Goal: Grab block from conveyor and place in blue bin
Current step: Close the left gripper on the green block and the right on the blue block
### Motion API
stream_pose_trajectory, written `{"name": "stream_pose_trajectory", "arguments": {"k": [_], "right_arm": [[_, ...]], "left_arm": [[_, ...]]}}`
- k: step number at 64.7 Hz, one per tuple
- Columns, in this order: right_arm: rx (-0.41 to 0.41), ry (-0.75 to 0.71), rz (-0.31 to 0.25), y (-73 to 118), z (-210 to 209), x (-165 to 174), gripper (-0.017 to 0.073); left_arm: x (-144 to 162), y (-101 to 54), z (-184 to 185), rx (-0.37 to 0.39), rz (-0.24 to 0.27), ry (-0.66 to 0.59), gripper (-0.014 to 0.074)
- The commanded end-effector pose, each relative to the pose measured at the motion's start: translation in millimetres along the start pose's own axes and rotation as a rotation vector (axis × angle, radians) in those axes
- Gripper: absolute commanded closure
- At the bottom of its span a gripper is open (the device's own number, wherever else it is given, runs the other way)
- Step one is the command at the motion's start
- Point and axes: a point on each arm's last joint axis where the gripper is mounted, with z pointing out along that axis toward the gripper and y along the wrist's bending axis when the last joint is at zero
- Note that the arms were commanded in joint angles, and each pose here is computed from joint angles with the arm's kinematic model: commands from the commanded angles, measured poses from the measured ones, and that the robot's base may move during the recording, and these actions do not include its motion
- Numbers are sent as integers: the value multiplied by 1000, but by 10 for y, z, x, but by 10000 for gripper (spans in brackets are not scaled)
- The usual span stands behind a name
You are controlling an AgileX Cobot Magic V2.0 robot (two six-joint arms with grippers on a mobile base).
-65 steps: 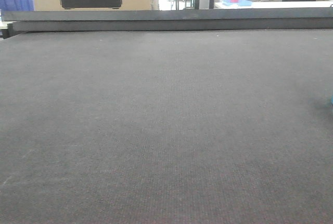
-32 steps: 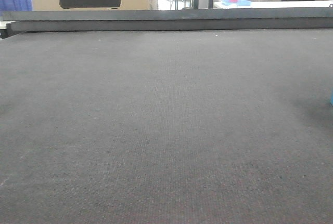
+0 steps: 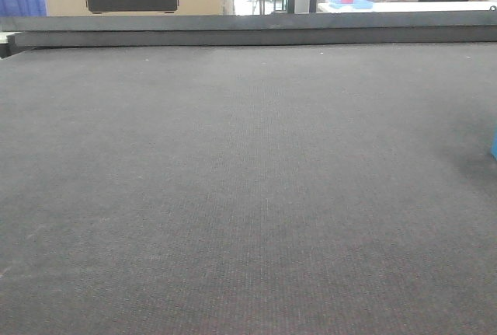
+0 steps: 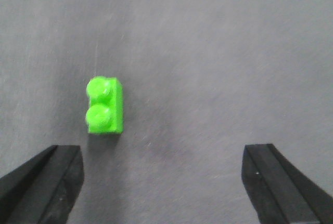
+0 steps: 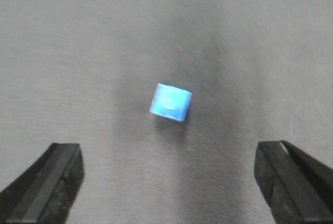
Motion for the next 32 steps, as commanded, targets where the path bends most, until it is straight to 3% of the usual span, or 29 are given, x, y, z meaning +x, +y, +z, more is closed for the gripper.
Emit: {"name": "stream_pose_trajectory", "arguments": {"k": [1, 17, 32], "right_arm": [[9, 41, 12, -39, 182, -63, -10], [9, 125, 31, -75, 783, -165, -10], [24, 186, 116, -125, 1259, -174, -10]], "left_arm": [[-32, 19, 105, 10, 13, 32, 75], [-42, 24, 201, 14, 13, 61, 75], [-38, 23, 201, 15, 13, 66, 75]]}}
